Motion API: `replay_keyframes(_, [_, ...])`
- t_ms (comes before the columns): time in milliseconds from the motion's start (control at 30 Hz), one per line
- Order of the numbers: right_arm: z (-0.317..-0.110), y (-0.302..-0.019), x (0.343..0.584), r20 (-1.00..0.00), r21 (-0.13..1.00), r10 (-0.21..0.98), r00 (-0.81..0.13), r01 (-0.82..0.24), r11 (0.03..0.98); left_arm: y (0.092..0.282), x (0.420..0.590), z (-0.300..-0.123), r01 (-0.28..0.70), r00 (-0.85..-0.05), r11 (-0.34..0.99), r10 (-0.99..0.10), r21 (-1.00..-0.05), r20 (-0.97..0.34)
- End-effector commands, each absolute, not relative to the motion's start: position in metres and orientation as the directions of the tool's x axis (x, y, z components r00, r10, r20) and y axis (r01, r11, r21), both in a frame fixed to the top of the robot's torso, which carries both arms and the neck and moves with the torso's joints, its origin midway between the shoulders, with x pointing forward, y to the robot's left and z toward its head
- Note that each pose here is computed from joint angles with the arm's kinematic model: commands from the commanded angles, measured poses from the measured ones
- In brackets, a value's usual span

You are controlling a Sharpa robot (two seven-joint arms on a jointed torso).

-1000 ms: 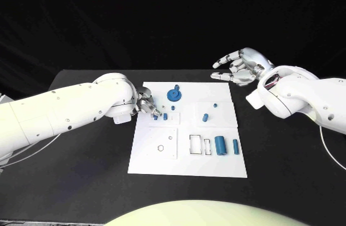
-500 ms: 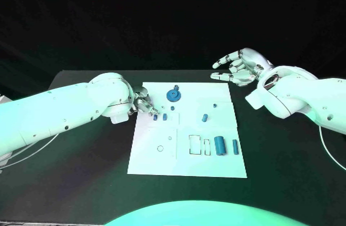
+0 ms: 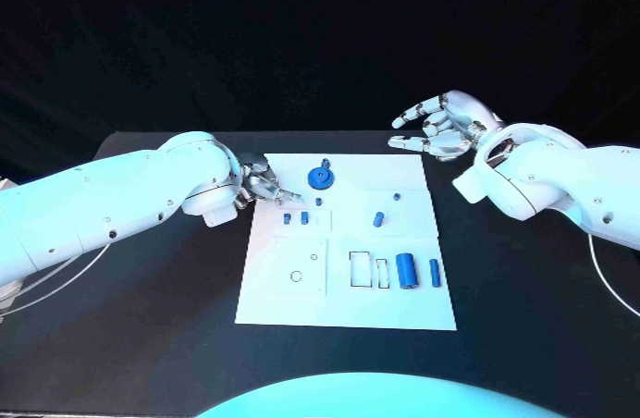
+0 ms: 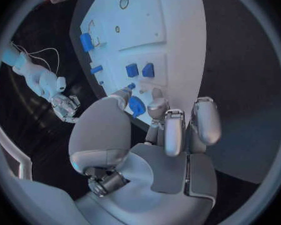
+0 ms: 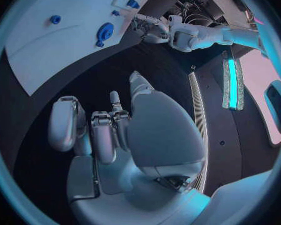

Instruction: Assemble the parts on the task board

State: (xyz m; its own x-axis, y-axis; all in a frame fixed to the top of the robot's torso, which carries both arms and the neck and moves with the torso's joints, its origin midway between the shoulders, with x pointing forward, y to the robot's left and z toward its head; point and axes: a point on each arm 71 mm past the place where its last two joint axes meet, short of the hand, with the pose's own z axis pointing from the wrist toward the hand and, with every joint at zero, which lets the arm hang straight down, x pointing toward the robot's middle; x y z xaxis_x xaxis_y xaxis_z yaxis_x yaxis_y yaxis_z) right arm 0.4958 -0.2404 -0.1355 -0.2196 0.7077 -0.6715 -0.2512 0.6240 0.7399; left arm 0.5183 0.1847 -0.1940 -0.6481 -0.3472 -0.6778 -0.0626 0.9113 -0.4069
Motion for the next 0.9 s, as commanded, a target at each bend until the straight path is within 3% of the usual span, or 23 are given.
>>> replay_keyframes(33, [-0.136,-0.239,0.495,-0.674,0.737,0.703,-0.227,-0.266,0.621,0.179,0.52,-0.187,-0.053,-0.609,0.829,-0.469,-0.557,-0.64])
replay_keyframes(167, [-0.136,-0.24,0.496,-0.674,0.737,0.703,-0.225,-0.265,0.622,0.174,0.521,-0.177,0.05,-0.547,0.76,-0.523,-0.649,-0.654])
replay_keyframes(267, [-0.136,-0.241,0.496,-0.675,0.737,0.704,-0.222,-0.263,0.623,0.166,0.52,-0.17,0.195,-0.477,0.711,-0.533,-0.676,-0.699])
replay_keyframes(500, [-0.136,-0.242,0.496,-0.673,0.738,0.705,-0.221,-0.262,0.622,0.147,0.512,-0.173,0.445,-0.377,0.691,-0.432,-0.569,-0.819])
replay_keyframes(700, [-0.137,-0.241,0.496,-0.672,0.739,0.706,-0.223,-0.262,0.621,0.134,0.509,-0.182,0.53,-0.349,0.712,-0.312,-0.461,-0.884])
replay_keyframes(900, [-0.137,-0.24,0.496,-0.672,0.739,0.706,-0.224,-0.261,0.62,0.125,0.511,-0.19,0.544,-0.355,0.745,-0.212,-0.386,-0.911])
